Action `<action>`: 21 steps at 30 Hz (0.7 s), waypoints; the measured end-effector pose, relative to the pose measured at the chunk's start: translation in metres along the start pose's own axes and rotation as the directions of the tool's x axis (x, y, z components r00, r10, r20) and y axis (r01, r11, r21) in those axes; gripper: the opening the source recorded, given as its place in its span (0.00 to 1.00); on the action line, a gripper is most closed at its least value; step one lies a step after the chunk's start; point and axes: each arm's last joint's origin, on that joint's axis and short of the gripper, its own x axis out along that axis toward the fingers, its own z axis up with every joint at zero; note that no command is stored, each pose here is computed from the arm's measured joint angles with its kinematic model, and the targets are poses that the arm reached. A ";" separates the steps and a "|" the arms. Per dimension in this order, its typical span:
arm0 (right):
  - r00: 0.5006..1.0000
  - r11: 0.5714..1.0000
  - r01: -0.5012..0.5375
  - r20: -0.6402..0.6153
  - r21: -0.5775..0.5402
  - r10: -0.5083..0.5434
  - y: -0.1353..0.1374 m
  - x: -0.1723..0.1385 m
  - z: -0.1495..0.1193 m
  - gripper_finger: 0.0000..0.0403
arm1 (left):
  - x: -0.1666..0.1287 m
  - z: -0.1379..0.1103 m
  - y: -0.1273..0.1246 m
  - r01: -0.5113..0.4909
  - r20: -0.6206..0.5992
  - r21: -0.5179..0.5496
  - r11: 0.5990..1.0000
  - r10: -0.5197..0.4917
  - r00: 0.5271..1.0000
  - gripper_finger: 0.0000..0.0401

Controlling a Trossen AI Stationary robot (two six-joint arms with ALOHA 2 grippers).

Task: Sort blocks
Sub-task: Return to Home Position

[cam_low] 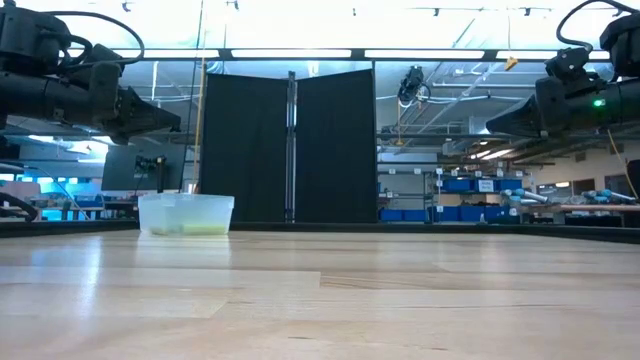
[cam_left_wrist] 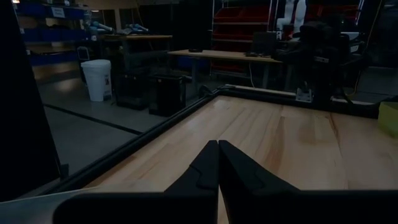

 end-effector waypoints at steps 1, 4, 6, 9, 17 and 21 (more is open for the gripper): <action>1.000 1.000 0.000 0.000 0.000 0.000 0.000 0.000 0.000 0.08 | 0.000 0.000 0.000 0.000 0.000 0.000 1.000 0.000 1.000 0.04; 1.000 1.000 0.000 0.000 0.000 0.000 0.000 0.000 0.000 0.08 | 0.000 0.000 0.000 0.000 0.000 0.000 1.000 0.000 1.000 0.04; 1.000 1.000 0.000 0.000 0.000 0.000 0.000 0.000 0.000 0.09 | 0.000 0.000 0.000 0.000 0.000 0.000 1.000 0.000 1.000 0.04; 1.000 1.000 0.000 0.000 0.000 0.000 0.000 0.000 0.000 0.09 | 0.000 0.000 0.000 0.000 0.000 0.000 1.000 0.000 1.000 0.04; 1.000 1.000 0.000 0.001 0.000 0.000 0.000 0.000 0.000 0.08 | 0.000 0.000 0.000 0.000 0.000 0.000 1.000 0.000 1.000 0.04; 1.000 1.000 0.000 0.001 0.000 0.000 0.000 0.000 0.000 0.09 | 0.000 0.000 0.000 0.000 0.000 0.000 1.000 0.000 1.000 0.04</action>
